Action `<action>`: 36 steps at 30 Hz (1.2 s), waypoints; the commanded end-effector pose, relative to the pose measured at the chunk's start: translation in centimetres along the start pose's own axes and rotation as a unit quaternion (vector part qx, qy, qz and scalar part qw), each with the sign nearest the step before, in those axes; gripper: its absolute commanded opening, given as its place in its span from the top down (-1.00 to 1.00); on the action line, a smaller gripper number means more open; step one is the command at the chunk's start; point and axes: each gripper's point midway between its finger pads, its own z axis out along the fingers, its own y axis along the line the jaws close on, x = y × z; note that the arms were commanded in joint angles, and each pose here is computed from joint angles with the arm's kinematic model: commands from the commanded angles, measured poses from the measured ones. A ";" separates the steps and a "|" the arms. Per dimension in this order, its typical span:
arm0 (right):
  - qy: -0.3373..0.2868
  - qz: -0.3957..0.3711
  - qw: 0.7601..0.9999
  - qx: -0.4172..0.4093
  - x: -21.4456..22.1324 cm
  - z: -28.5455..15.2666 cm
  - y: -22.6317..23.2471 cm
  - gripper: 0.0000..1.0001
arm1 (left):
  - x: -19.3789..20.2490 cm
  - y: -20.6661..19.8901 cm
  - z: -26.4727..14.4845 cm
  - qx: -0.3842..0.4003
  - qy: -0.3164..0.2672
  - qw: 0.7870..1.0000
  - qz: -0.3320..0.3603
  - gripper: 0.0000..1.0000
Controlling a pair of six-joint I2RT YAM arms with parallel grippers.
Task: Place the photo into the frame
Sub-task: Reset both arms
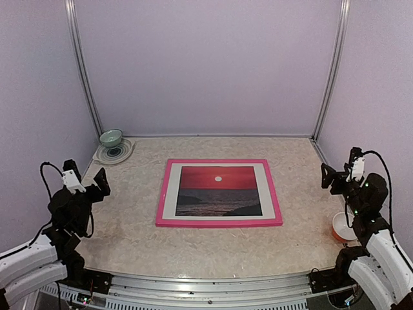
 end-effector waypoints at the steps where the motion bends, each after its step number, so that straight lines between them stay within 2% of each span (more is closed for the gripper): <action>1: -0.010 -0.012 1.000 0.002 0.1 -0.1 -0.2 -0.98 | 0.7 1.3 -0.8 -0.011 -0.032 0.998 0.049 -0.98; 9: 0.002 -0.008 1.000 -0.015 0.6 0.7 -0.1 -0.98 | 0.8 3.9 -0.2 0.007 -0.059 0.998 -0.005 -0.98; 15: -0.006 -0.008 1.000 -0.002 0.6 1.2 -0.8 -0.98 | 1.7 4.3 1.4 0.030 -0.031 0.999 -0.033 -0.97; 20: -0.001 -0.020 1.000 -0.011 0.6 1.4 -0.6 -0.98 | 3.5 5.7 1.8 -0.002 0.007 0.999 -0.036 -0.91; 21: -0.001 -0.020 1.000 -0.012 0.7 1.4 -0.6 -0.98 | 3.6 6.1 1.8 -0.014 0.010 0.999 -0.037 -0.96; 24: 0.000 -0.019 1.000 -0.008 0.7 1.3 -0.7 -0.98 | 2.9 6.6 1.3 -0.033 -0.002 0.999 -0.039 -0.98; 30: -0.016 -0.012 1.000 0.008 0.6 0.1 -1.1 -0.98 | 3.9 6.0 -0.3 -0.039 0.000 0.999 -0.022 -0.98; 36: -0.031 -0.009 0.999 0.016 0.9 -1.0 -1.2 -0.98 | 2.8 5.8 -2.0 -0.033 -0.043 0.998 -0.030 -0.98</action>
